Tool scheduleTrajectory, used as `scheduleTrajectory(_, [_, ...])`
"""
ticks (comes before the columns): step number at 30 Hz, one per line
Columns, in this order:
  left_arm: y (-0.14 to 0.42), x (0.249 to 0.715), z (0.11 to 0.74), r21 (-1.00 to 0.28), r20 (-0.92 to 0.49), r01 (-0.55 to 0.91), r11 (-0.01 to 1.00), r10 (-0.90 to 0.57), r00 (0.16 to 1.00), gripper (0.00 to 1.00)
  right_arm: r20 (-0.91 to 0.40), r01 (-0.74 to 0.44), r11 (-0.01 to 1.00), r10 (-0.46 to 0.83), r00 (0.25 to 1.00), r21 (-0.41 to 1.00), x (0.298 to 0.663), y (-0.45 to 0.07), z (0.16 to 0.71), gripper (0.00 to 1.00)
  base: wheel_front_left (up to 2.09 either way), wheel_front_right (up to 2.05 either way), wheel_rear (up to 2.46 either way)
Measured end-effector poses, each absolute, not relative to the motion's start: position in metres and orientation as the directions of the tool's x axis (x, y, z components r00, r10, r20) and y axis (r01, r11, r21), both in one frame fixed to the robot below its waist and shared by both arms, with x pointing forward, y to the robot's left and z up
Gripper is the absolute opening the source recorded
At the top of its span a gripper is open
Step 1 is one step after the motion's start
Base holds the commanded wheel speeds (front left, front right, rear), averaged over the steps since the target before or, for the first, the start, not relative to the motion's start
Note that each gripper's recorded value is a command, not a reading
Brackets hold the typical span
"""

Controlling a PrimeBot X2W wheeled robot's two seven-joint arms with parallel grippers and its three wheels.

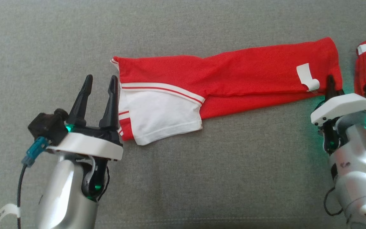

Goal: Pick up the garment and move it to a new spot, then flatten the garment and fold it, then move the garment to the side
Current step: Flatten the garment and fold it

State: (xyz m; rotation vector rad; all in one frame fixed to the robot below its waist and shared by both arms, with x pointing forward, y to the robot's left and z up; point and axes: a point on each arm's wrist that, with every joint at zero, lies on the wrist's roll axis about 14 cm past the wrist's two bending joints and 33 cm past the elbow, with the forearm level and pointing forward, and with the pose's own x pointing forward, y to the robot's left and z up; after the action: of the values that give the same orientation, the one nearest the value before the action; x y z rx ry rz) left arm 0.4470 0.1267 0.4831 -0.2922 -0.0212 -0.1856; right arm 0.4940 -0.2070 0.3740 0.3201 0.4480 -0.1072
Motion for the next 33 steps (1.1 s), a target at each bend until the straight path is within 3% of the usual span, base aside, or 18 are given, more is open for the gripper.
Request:
scheduleTrajectory(6, [0.127,0.442,0.494,-0.282,0.074,0.19,0.941,-0.176,0.982,1.0,-0.382,0.199,0.946,-0.089,0.92,0.257,0.486,-0.234,0.392,0.0,0.0,0.0,0.0])
scheduleTrajectory(11, [0.127,0.43,0.498,-0.285,0.078,0.19,0.939,-0.175,0.981,1.0,-0.345,0.286,0.929,-0.196,0.918,0.236,0.466,-0.281,0.406,0.0,0.0,0.0,0.0])
scheduleTrajectory(18, [0.126,0.419,0.507,-0.286,0.097,0.197,0.938,-0.176,0.98,1.0,-0.286,0.284,0.92,-0.205,0.936,0.269,0.458,-0.278,0.424,0.0,0.0,0.0,0.0])
scheduleTrajectory(23, [0.127,0.413,0.512,-0.283,0.11,0.197,0.939,-0.173,0.979,1.0,-0.179,0.198,0.93,-0.147,0.973,0.31,0.474,-0.249,0.457,0.0,0.0,0.0,0.0])
scheduleTrajectory(33, [0.145,0.399,0.527,-0.275,0.146,0.162,0.948,-0.125,0.981,1.0,-0.064,-0.102,0.928,0.133,0.989,0.36,0.484,-0.142,0.504,0.0,0.0,0.0,0.0])
